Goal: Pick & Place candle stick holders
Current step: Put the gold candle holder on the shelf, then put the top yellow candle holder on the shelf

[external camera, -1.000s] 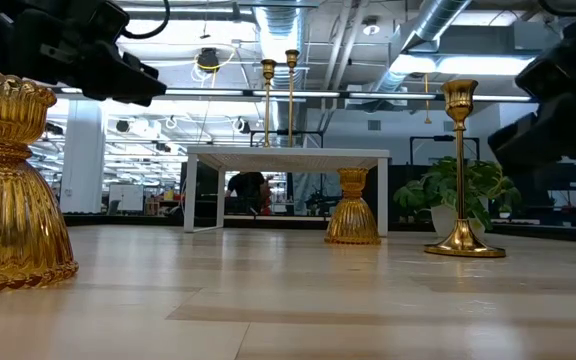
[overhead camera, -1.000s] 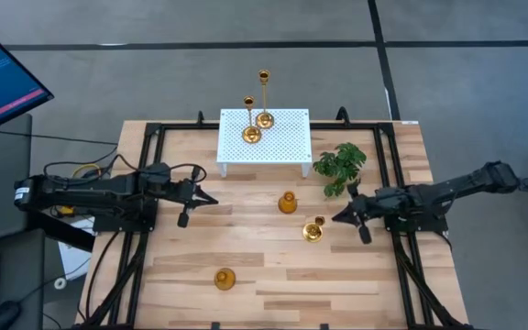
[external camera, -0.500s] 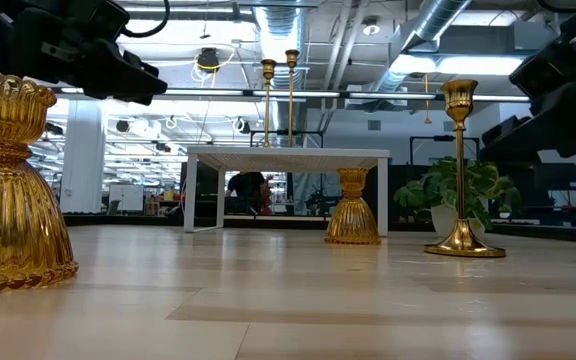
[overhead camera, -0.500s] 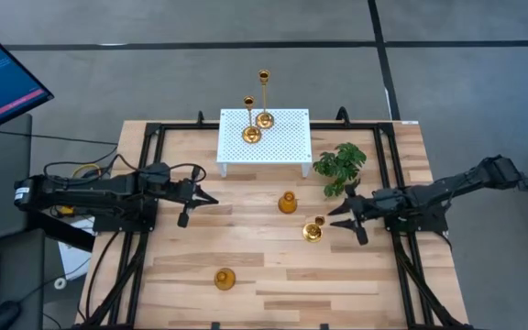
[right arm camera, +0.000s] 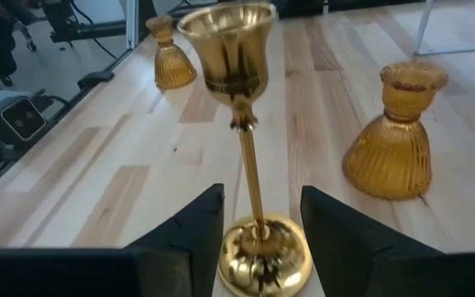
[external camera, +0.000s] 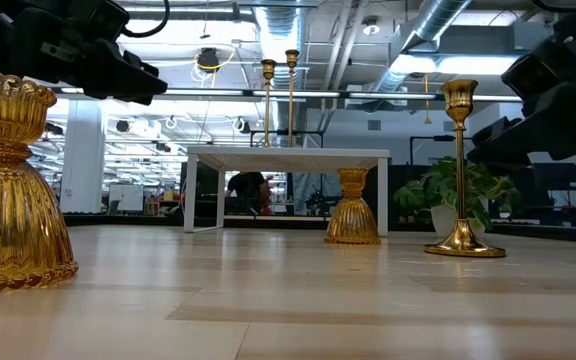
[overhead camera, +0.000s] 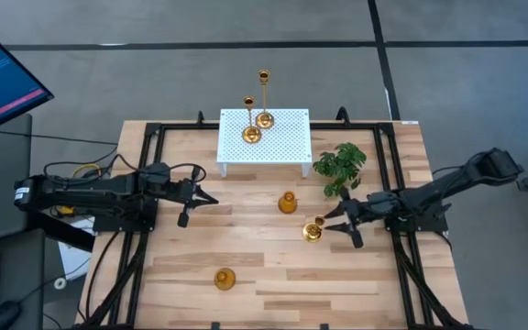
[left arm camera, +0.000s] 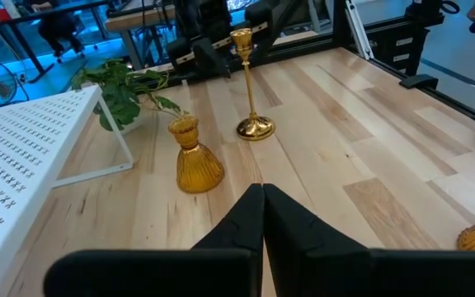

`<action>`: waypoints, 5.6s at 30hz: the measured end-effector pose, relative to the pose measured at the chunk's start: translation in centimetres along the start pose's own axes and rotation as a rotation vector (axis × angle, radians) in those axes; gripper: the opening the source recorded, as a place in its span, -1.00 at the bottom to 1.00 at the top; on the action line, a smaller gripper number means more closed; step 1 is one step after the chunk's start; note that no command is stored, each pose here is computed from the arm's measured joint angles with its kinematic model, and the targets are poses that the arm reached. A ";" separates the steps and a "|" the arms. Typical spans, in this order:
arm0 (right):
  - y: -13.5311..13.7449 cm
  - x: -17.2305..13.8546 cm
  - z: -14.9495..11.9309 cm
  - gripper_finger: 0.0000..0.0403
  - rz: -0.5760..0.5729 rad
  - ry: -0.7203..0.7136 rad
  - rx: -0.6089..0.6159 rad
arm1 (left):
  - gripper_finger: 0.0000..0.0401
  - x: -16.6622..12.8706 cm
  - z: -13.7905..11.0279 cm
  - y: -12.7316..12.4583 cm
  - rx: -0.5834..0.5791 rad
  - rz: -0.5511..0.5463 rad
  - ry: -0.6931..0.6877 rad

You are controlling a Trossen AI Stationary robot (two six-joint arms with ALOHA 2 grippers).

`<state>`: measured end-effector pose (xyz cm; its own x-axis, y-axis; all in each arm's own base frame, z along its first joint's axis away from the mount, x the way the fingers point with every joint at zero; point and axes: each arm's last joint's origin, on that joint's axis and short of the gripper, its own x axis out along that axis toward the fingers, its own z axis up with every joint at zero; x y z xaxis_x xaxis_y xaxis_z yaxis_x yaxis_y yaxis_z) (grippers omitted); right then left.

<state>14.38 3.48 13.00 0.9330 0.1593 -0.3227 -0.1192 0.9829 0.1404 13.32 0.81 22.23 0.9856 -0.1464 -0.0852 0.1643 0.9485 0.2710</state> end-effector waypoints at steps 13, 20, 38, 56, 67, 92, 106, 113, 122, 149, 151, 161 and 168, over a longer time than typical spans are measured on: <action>0.1 1.4 -0.1 -0.30 0.006 -0.036 0.003 | -0.97 0.0 0.0 0.0 0.000 0.000 0.000; 0.1 2.0 -0.2 -0.27 0.011 -0.059 0.005 | -0.95 0.0 0.0 0.0 0.000 0.000 0.001; 0.4 4.2 0.0 -0.54 0.002 0.000 0.009 | -0.97 0.0 0.0 0.0 0.000 -0.001 0.002; 0.4 3.4 1.8 -0.97 -0.010 -0.100 0.105 | -0.96 0.0 0.0 0.0 -0.020 0.000 0.002; 0.3 4.6 9.5 -0.98 -0.055 -0.026 0.000 | -0.97 0.0 0.0 0.0 -0.020 0.000 0.002; -15.0 6.7 20.4 -0.99 -0.172 -0.101 -0.098 | -0.96 0.0 0.0 0.0 -0.019 0.000 0.002; -22.0 8.0 21.1 -0.99 -0.306 -0.084 -0.013 | -0.96 0.0 0.0 0.0 -0.019 0.000 0.002; -23.1 7.1 21.1 -1.00 -0.345 -0.099 -0.005 | -0.96 0.0 0.0 0.0 -0.019 0.000 0.002; -23.9 7.1 20.4 -1.00 -0.366 -0.080 0.017 | -0.95 0.0 0.0 0.0 -0.019 0.000 0.001; -23.9 7.5 20.1 -0.75 -0.376 -0.063 0.017 | -0.95 0.0 0.0 0.0 -0.019 0.000 0.002; -23.9 7.5 20.1 -0.67 -0.376 -0.063 0.014 | -0.95 0.0 0.0 0.0 -0.019 0.000 0.001; -23.6 7.1 20.5 -0.12 -0.372 -0.062 0.015 | -0.95 0.0 0.0 0.0 -0.019 0.000 0.002; -22.4 5.2 21.2 0.18 -0.373 -0.016 0.031 | -0.95 0.0 0.0 0.0 -0.019 0.000 0.002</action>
<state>29.13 -19.71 28.05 0.9154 -0.2111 -0.3428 0.2403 0.9697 0.0445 13.32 0.81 22.21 0.9855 -0.1457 -0.0866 0.1632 0.9537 0.2526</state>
